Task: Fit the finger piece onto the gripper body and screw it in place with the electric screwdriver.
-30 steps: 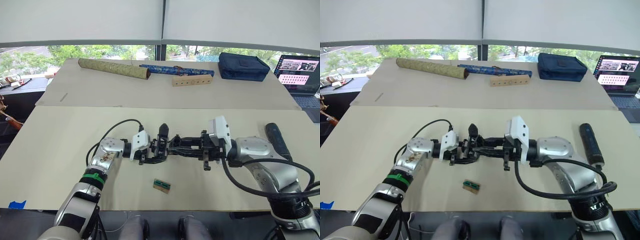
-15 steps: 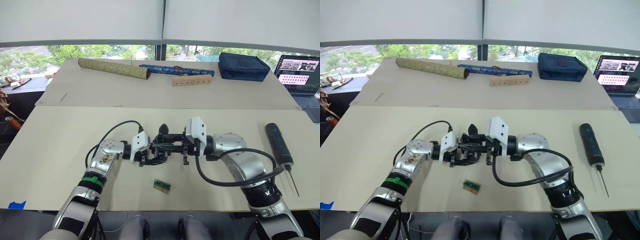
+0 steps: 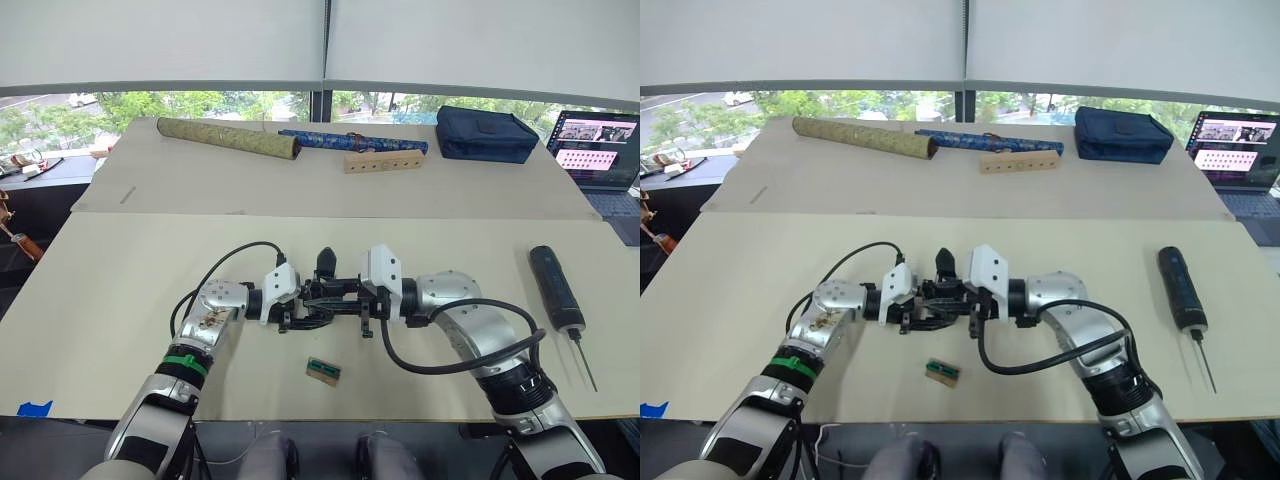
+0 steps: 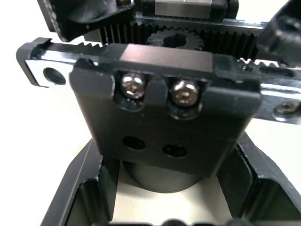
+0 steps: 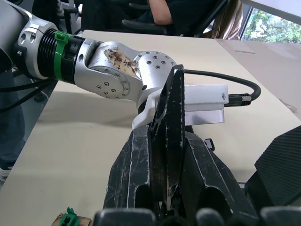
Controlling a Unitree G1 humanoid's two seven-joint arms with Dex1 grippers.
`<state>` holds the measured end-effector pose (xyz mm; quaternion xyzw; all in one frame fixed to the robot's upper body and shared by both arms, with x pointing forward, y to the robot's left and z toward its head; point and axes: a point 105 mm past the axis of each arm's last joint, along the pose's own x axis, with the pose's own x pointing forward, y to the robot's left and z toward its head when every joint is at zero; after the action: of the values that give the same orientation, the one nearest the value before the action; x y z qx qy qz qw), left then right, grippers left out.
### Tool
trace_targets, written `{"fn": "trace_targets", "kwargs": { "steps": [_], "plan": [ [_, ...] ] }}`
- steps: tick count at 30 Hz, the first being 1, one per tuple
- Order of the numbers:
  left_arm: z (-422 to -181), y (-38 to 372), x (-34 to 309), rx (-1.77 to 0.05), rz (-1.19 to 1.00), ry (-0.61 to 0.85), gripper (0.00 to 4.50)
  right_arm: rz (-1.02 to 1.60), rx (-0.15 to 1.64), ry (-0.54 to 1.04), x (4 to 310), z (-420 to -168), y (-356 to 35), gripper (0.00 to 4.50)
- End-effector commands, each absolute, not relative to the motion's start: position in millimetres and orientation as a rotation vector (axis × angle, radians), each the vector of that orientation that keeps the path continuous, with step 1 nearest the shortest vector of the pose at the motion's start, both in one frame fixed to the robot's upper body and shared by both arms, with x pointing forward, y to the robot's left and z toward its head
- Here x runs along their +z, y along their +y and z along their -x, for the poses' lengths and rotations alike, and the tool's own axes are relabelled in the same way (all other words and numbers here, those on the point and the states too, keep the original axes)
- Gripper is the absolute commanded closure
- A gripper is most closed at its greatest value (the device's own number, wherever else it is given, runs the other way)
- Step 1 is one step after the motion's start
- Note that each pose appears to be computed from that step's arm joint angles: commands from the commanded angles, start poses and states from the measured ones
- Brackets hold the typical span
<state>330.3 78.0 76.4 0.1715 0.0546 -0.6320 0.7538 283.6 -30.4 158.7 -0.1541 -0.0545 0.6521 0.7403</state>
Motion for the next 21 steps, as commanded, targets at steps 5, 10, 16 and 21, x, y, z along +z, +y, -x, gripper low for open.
{"fn": "trace_targets", "kwargs": {
  "steps": [5, 10, 16, 21],
  "plan": [
    [-326.8, 82.4, 68.1, -1.377, -0.401, 0.16, 2.17, 0.359, 1.414, -0.095, 152.8, -285.6, -35.2, 4.09],
    [-326.0, 83.4, 67.3, -1.377, -0.404, 0.165, 2.17, 0.35, 1.408, -0.06, 148.3, -285.4, -36.1, 4.09],
    [-328.0, 84.8, 67.5, -1.363, -0.407, 0.164, 2.17, 0.341, 1.427, -0.018, 143.7, -281.7, -35.8, 4.09],
    [-328.2, 85.3, 67.3, -1.361, -0.409, 0.168, 2.17, 0.336, 1.452, 0.035, 138.9, -278.1, -35.8, 4.09]
  ]
}}
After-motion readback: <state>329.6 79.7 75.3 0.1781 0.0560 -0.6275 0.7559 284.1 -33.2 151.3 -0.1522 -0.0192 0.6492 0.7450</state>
